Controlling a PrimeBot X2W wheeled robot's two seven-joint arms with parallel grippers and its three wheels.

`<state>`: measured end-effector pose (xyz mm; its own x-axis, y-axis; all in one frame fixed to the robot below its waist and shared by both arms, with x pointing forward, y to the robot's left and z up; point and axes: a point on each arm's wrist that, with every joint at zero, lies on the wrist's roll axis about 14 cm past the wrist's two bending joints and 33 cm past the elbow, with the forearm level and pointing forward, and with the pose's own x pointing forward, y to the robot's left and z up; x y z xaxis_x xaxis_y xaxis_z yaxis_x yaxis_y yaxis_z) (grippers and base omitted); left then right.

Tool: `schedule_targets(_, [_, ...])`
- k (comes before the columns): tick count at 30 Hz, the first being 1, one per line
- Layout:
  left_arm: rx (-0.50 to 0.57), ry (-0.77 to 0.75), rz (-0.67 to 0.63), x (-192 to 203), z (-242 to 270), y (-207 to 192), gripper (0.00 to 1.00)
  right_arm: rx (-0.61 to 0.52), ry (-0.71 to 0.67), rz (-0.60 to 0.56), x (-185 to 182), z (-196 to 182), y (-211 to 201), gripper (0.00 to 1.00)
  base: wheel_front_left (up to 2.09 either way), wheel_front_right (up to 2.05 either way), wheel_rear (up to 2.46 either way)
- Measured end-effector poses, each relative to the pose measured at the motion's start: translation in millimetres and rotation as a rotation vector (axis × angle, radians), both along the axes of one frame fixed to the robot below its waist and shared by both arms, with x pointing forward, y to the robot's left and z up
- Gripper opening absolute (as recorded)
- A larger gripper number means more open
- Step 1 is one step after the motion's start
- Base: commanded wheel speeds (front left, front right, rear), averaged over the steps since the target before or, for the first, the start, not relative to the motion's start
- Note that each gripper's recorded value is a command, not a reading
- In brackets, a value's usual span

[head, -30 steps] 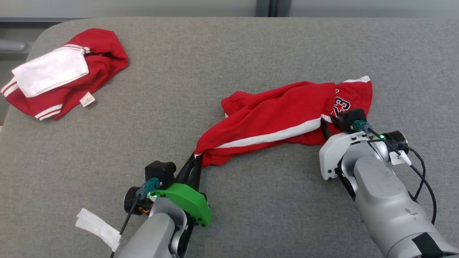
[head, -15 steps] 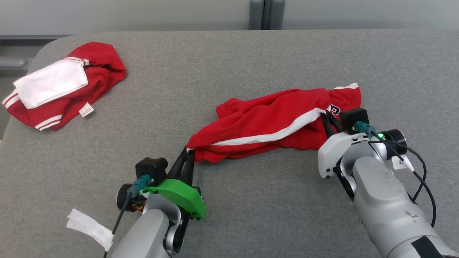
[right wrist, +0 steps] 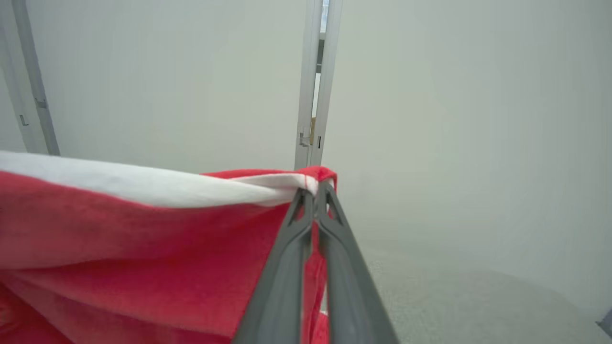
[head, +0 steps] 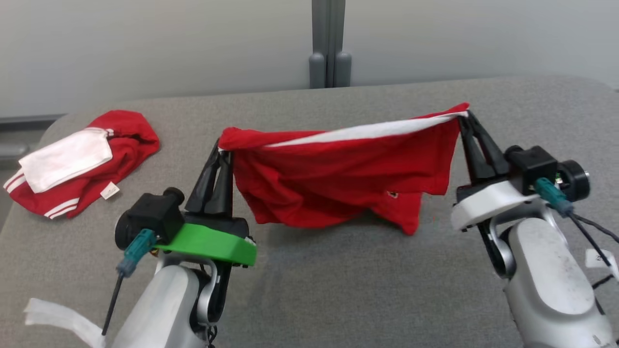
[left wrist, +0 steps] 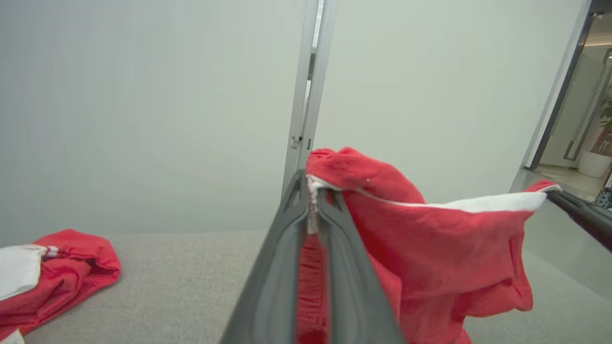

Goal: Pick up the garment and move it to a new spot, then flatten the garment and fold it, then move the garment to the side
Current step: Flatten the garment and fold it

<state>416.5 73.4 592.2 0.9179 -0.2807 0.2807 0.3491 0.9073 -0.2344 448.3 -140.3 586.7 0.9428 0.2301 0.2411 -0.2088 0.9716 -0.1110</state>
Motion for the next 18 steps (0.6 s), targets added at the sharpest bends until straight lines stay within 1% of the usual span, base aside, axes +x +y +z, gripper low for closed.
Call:
schedule_targets(3, [-0.018,-0.131,-0.015,-16,45,-2,0.0,0.022,-0.14,-0.029,-25,45,-14,0.0,0.0,0.0,0.0])
schedule_targets(6, [-0.026,-0.269,-0.036,-37,95,-2,0.0,0.033,-0.284,-0.057,-61,94,-24,0.0,0.0,0.0,0.0])
schedule_targets(8, [-0.009,-0.356,-0.062,-54,125,-6,0.0,0.028,-0.369,-0.081,-87,124,-31,0.0,0.0,0.0,0.0])
schedule_targets(11, [0.026,-0.438,-0.116,-75,157,-14,0.0,0.015,-0.462,-0.108,-121,156,-37,0.0,0.0,0.0,0.0])
schedule_targets(15, [0.071,-0.465,-0.188,-86,179,-27,0.0,-0.006,-0.516,-0.141,-149,176,-42,0.0,0.0,0.0,0.0])
schedule_targets(17, [0.102,-0.439,-0.203,-79,176,-31,0.0,-0.008,-0.498,-0.149,-149,174,-43,0.0,0.0,0.0,0.0])
schedule_targets(18, [0.098,-0.4,-0.221,-73,170,-34,0.0,-0.006,-0.476,-0.149,-146,170,-43,0.0,0.0,0.0,0.0])
